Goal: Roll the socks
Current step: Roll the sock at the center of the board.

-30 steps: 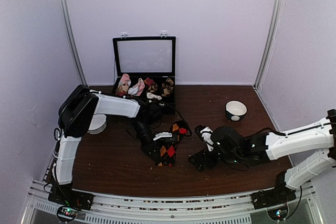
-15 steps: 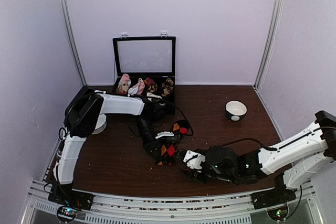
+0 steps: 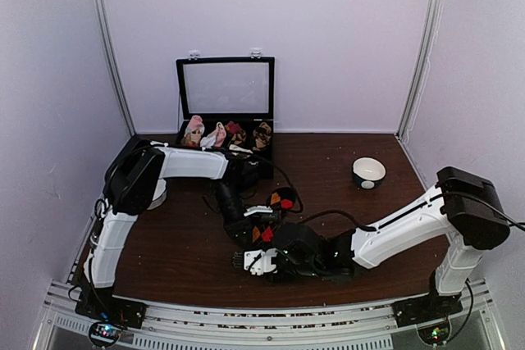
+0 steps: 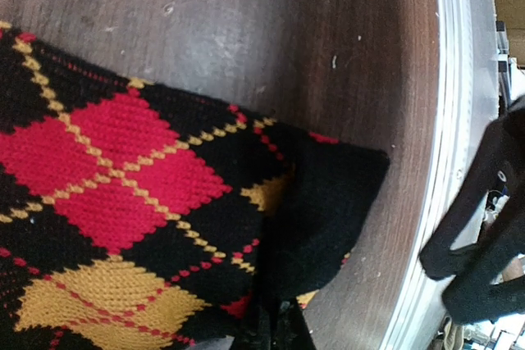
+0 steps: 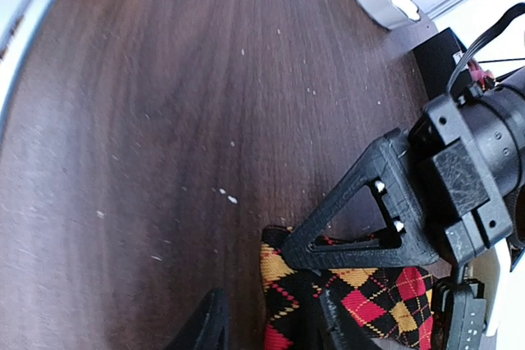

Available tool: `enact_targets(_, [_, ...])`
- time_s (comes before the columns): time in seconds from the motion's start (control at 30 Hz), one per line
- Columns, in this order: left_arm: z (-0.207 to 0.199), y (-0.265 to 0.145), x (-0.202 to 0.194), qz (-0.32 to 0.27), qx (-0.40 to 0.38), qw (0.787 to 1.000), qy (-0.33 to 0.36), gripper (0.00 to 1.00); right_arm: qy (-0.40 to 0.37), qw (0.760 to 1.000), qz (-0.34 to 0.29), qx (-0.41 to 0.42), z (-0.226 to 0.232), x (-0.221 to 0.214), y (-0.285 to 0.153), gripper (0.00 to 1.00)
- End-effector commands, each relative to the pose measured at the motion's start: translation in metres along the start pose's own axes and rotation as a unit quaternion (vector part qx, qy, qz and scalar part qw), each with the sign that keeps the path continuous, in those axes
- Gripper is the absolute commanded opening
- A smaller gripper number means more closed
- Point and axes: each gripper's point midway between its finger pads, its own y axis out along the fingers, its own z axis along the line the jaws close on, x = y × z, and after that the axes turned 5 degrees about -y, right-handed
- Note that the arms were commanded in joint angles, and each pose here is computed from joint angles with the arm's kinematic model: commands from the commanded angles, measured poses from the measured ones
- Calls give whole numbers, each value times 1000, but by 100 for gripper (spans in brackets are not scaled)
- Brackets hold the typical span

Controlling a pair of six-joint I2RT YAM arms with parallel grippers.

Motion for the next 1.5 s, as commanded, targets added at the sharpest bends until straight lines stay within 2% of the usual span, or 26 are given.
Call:
enact_targets(0.0, [55,25,-28,70,76,995,-1,0,-21,1000,8,13,-7,-6,12,34])
enact_targets(0.27, [55,23,-26,73,76,994,4,0,-14,999,40,33,3,-35,25,29])
enact_targets(0.63, [47,21,-32,82,60,995,23,0,39,995,77,44,5,-70,38,22])
enact_targets(1.0, [49,20,-38,100,62,992,33,0,62,991,96,71,15,-87,32,21])
enact_targets(1.33, [53,20,-36,103,66,992,36,0,81,987,111,82,19,-101,28,25])
enact_targets(1.47, [53,18,-32,96,68,992,34,3,80,983,125,104,28,-107,32,24])
